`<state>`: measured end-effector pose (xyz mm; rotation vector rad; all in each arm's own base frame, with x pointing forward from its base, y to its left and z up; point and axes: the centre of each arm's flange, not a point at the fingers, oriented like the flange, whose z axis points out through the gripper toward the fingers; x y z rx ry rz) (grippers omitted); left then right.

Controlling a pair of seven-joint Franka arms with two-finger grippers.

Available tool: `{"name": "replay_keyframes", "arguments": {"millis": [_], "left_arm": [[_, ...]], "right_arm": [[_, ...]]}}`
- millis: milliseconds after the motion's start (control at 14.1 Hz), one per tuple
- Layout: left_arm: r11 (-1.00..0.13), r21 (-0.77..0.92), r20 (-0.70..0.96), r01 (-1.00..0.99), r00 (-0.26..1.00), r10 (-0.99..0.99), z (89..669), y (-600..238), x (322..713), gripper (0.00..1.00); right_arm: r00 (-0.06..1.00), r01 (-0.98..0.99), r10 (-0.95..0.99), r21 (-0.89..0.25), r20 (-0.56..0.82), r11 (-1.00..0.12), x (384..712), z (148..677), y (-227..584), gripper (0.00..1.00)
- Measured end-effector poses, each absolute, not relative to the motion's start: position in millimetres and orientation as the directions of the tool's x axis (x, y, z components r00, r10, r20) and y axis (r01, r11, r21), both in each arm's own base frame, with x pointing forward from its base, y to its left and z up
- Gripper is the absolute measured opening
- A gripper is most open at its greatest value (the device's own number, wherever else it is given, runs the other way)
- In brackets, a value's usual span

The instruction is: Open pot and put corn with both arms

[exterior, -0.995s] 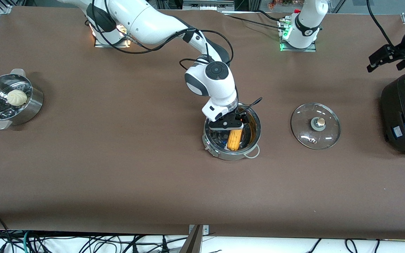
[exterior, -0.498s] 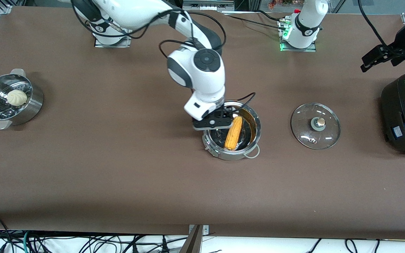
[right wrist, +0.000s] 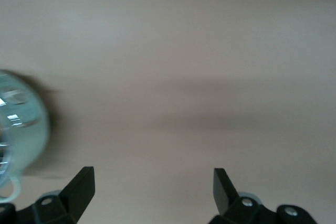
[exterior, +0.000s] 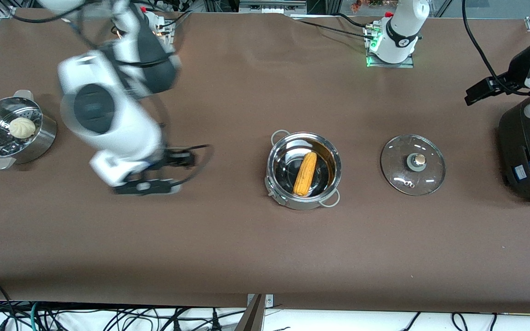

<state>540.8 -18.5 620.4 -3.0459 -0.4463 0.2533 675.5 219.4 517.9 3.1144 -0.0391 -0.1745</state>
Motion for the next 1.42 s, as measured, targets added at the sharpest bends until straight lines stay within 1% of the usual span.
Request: {"name": "replay_keyframes", "arguments": {"millis": [213,427,498,640,782,924,1066,1137,1280,1422], "left_arm": [[-0.958,-0.078,-0.165,0.274,0.945,0.284,621.1,-21.8,544.8,1.00],[-0.959,-0.080,-0.171,0.273,0.944,0.283,623.4,-22.4,543.3,1.00],[-0.958,-0.080,-0.170,0.274,0.944,0.284,623.8,-22.0,543.3,1.00],[-0.958,-0.080,-0.170,0.275,0.943,0.285,624.1,-21.1,543.3,1.00],[-0.958,-0.080,-0.170,0.276,0.943,0.286,624.1,-20.5,543.3,1.00],[-0.957,-0.080,-0.170,0.278,0.943,0.288,624.4,-19.6,543.3,1.00],[-0.957,-0.079,-0.167,0.281,0.942,0.290,625.3,-18.3,543.5,1.00],[-0.956,-0.079,-0.165,0.283,0.942,0.293,625.6,-16.8,543.7,1.00],[-0.953,-0.078,-0.164,0.293,0.939,0.302,625.8,-11.3,543.9,1.00],[-0.951,-0.078,-0.164,0.300,0.937,0.309,625.9,-7.6,544.0,1.00]], "right_arm": [[0.983,-0.040,-0.046,0.039,-0.176,-0.998,683.7,529.5,119.4,1.00],[0.978,0.038,0.029,0.039,-0.205,-0.999,687.7,532.4,34.2,1.00],[0.979,0.062,0.057,0.019,-0.196,-0.998,688.4,536.0,3.1,1.00],[0.989,0.039,0.039,0.003,-0.144,-0.999,684.6,553.9,-47.4,1.00],[0.998,0.003,0.000,0.031,-0.070,-1.000,675.7,568.3,-56.3,1.00],[0.998,-0.056,-0.057,0.050,-0.001,-0.997,654.7,573.9,-40.6,1.00],[0.997,-0.079,-0.078,0.051,0.018,-0.996,619.8,587.8,-30.7,1.00],[0.997,-0.079,-0.078,0.051,0.013,-0.996,600.5,599.2,-27.5,1.00],[0.996,-0.076,-0.078,0.040,-0.044,-0.996,562.2,618.1,-20.2,1.00],[0.995,-0.066,-0.067,0.020,-0.074,-0.998,535.8,632.0,-11.2,1.00]]}}
